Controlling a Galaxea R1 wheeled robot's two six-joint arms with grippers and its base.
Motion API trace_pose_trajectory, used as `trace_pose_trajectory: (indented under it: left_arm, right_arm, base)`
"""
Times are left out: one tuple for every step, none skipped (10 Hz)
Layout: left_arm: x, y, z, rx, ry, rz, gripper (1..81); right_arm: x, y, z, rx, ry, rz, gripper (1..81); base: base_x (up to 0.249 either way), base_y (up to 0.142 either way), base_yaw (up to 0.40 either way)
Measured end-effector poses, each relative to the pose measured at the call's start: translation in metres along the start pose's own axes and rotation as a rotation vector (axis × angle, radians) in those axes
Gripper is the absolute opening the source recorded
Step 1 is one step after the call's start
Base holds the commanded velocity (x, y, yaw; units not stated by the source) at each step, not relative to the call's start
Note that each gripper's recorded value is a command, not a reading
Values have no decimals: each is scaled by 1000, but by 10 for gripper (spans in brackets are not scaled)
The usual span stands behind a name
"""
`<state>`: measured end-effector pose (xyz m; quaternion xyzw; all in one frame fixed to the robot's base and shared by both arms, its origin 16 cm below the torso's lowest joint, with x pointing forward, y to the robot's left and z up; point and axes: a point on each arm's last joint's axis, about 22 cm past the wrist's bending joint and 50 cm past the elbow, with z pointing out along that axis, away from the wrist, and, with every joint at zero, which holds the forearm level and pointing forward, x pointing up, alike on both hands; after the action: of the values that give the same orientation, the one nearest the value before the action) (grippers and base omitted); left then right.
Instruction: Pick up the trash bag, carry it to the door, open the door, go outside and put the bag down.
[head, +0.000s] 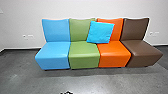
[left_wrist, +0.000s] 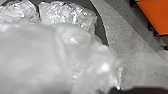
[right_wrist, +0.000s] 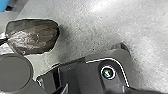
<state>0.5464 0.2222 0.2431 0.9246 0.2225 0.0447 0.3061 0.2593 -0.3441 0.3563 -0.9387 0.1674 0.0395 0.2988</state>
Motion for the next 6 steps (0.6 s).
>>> trace_pose_trajectory:
  left_arm:
    - [0,5,-13,3,6,12,10]
    - [-5,11,-26,2,4,23,10]
    - [-12,13,-41,3,0,27,10]
    - [-15,13,-57,7,0,30,10]
    - [-14,15,-77,9,7,37,10]
    - [-15,14,-94,11,7,45,10]
  right_arm:
    - [-3,-5,-10,0,6,-4,811]
    - [-3,-9,-18,-4,17,-9,811]
    - [-9,-15,-24,1,18,-12,811]
    - [-13,-22,-28,7,20,-15,811]
    - [-19,-29,-33,12,20,-16,811]
    - [-25,-33,-37,12,12,-12,811]
  base:
    - [0,0,0]
    - [0,0,0]
    - [0,0,0]
    - [0,0,0]
    - [0,0,0]
    - [0,0,0]
